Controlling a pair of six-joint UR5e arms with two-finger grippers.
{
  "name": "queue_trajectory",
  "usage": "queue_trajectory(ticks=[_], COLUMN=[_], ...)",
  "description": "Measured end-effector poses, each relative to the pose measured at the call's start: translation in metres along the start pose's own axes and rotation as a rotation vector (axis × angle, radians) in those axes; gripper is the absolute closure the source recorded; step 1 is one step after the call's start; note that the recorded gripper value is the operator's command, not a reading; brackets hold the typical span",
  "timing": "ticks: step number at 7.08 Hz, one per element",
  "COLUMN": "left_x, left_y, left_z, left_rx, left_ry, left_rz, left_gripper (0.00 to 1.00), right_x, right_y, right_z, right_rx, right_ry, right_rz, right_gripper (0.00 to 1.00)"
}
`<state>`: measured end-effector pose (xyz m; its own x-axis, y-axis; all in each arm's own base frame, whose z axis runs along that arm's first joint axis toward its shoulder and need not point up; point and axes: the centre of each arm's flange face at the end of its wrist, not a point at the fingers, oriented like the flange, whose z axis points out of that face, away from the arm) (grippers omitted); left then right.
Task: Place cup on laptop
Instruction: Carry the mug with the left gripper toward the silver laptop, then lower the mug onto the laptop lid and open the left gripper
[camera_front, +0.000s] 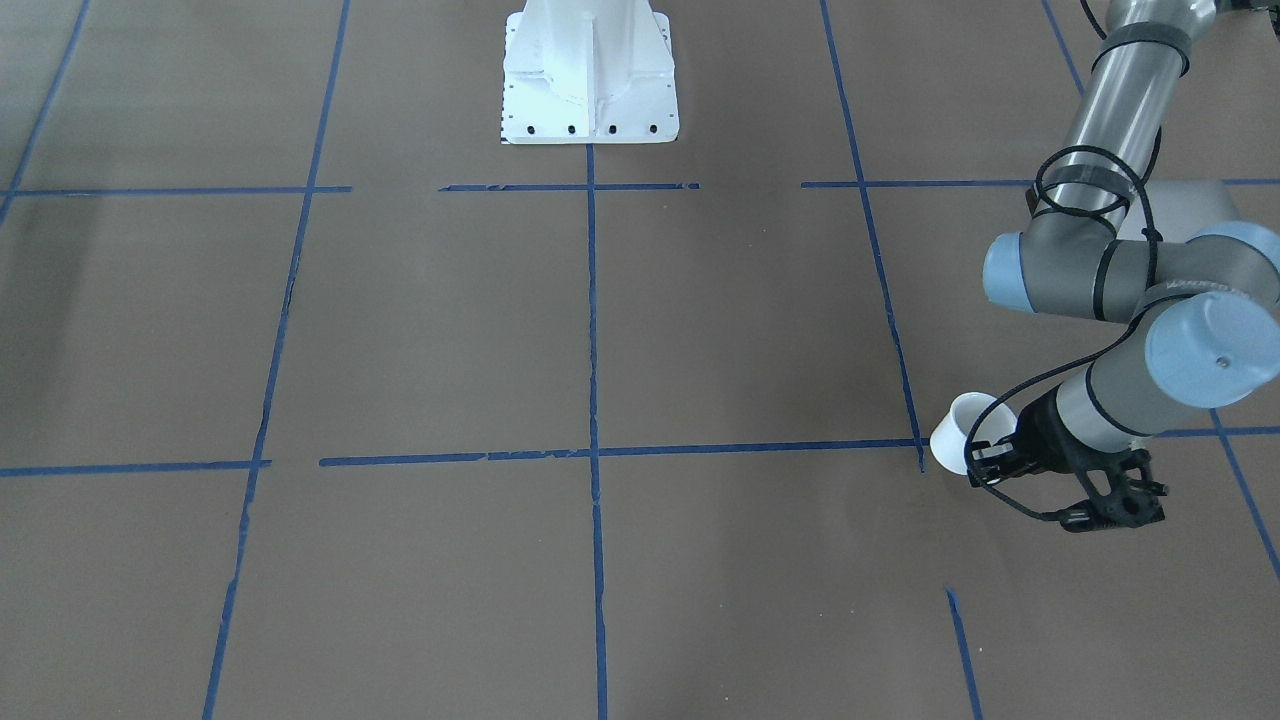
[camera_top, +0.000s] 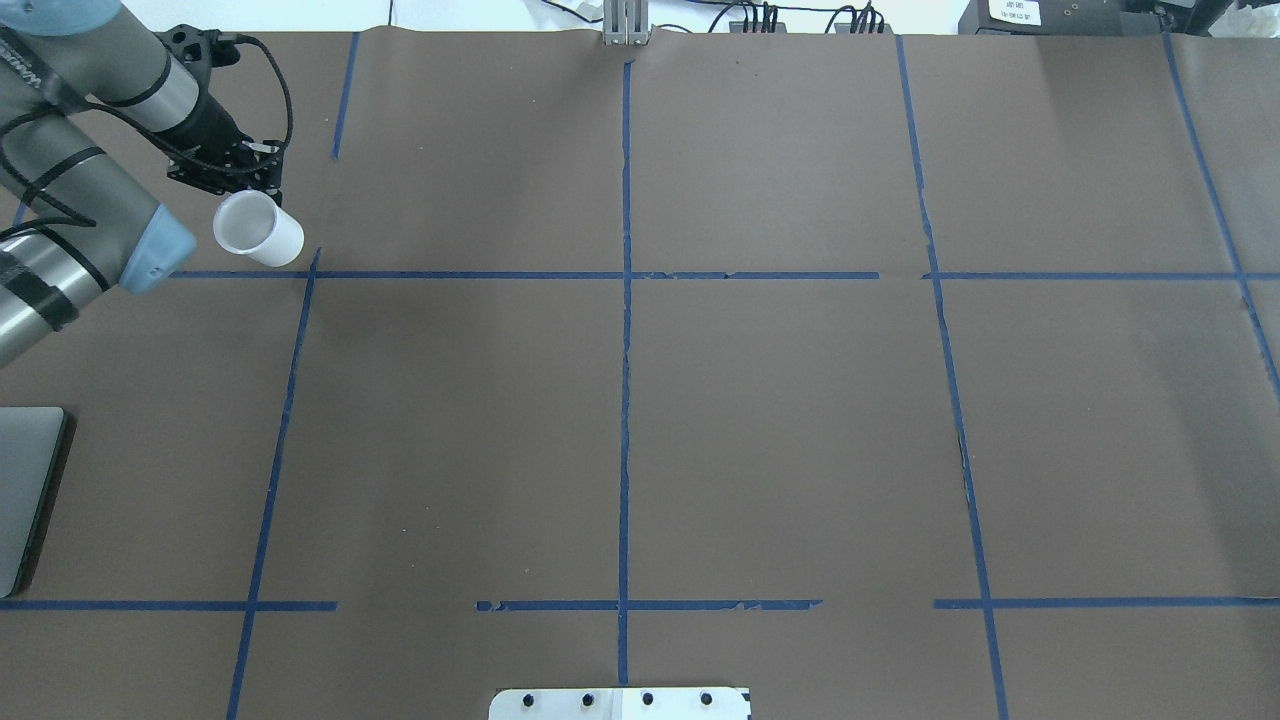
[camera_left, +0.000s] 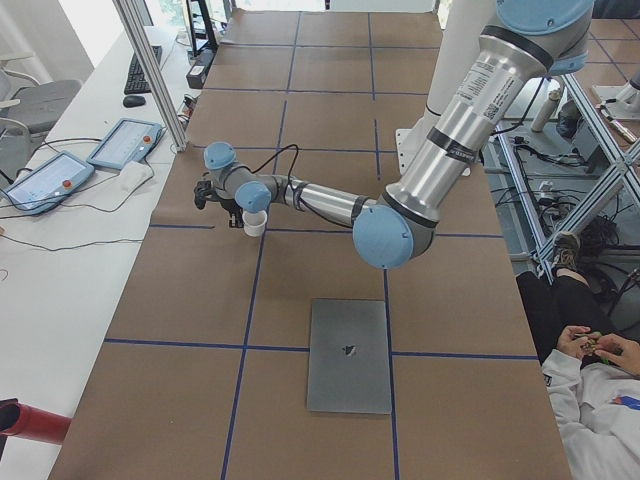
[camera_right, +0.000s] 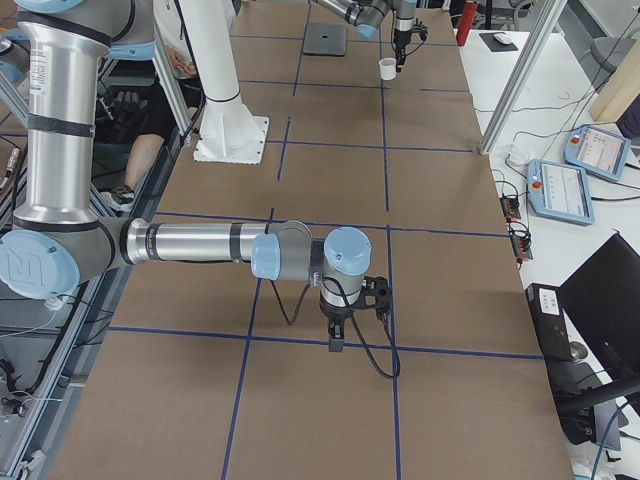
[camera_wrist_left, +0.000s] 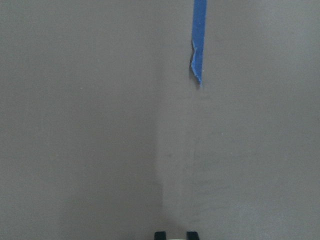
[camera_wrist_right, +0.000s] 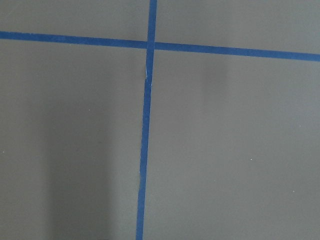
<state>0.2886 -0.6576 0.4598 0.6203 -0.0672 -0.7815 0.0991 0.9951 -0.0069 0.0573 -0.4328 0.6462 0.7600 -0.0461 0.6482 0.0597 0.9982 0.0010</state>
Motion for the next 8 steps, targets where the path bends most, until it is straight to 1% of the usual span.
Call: queue_trajectory(ticks=[1,2,3,5,6,7,8], left_x=[-0.025,-0.062,-0.112,-0.212,-0.258,-0.294,-0.316], left_y=[0.021,0.055,0.1,0.18,0.214,0.237,0.249], left_z=[-0.013,-0.019,-0.021,-0.022,-0.025,-0.03,-0.032], left_rx=[0.014,0.012,-0.008,-0.063,-0.074,-0.072,-0.072], left_ry=[0.005,-0.002,-0.025,-0.084,-0.101,-0.113,-0.124], left_rz=[0.007,0.041,0.08,0.073,0.081,0.069,0.051], left_gripper=[1.0,1.0,1.0,1.0,1.0,1.0,1.0], right_x=[0.0,0.0,0.0,0.0,0.0,0.0,0.0], right_y=[0.0,0.0,0.0,0.0,0.0,0.0,0.0], right_z=[0.0,0.0,0.0,0.0,0.0,0.0,0.0], right_rx=[0.0,0.0,0.0,0.0,0.0,0.0,-0.001], right_ry=[0.0,0.0,-0.001,0.0,0.0,0.0,0.0], right_rz=[0.0,0.0,0.0,0.0,0.0,0.0,0.001], right_gripper=[0.0,0.0,0.0,0.0,0.0,0.0,0.0])
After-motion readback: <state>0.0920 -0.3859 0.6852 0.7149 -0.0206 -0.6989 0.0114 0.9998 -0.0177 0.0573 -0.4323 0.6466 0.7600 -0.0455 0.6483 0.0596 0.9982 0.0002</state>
